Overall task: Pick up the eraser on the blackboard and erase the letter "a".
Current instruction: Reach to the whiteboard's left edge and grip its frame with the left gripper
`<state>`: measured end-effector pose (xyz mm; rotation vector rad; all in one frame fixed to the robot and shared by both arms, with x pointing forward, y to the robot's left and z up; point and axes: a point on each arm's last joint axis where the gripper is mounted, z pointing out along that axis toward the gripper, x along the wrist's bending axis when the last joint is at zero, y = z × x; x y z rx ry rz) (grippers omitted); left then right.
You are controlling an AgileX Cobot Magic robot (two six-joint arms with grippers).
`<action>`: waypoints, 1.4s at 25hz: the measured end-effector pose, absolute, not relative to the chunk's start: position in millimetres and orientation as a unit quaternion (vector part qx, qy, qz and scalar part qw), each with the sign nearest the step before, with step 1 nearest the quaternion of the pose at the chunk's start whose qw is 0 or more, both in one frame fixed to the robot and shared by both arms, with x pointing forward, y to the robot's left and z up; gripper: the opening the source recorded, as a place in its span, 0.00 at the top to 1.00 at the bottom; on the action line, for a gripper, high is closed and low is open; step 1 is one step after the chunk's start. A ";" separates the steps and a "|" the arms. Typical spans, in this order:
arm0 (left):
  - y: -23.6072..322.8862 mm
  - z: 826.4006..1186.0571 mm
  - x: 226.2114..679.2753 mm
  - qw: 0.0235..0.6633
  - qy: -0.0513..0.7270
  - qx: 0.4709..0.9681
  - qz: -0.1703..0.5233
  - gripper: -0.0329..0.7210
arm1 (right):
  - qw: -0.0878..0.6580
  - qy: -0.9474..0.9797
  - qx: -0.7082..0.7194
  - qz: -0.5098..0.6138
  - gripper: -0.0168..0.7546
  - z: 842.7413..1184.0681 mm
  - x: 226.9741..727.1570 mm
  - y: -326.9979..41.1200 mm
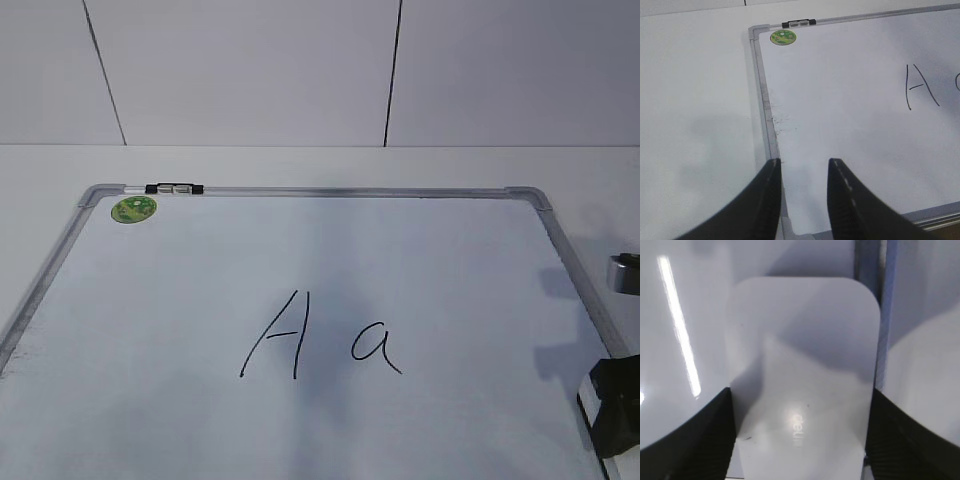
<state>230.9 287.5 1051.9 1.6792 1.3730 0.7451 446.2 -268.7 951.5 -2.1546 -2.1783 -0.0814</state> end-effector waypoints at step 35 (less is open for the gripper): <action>278.9 1051.2 262.2 0.375 0.577 0.698 0.199 0.64 | 0.034 -0.713 -0.700 -0.026 0.28 955.2 449.4 -269.0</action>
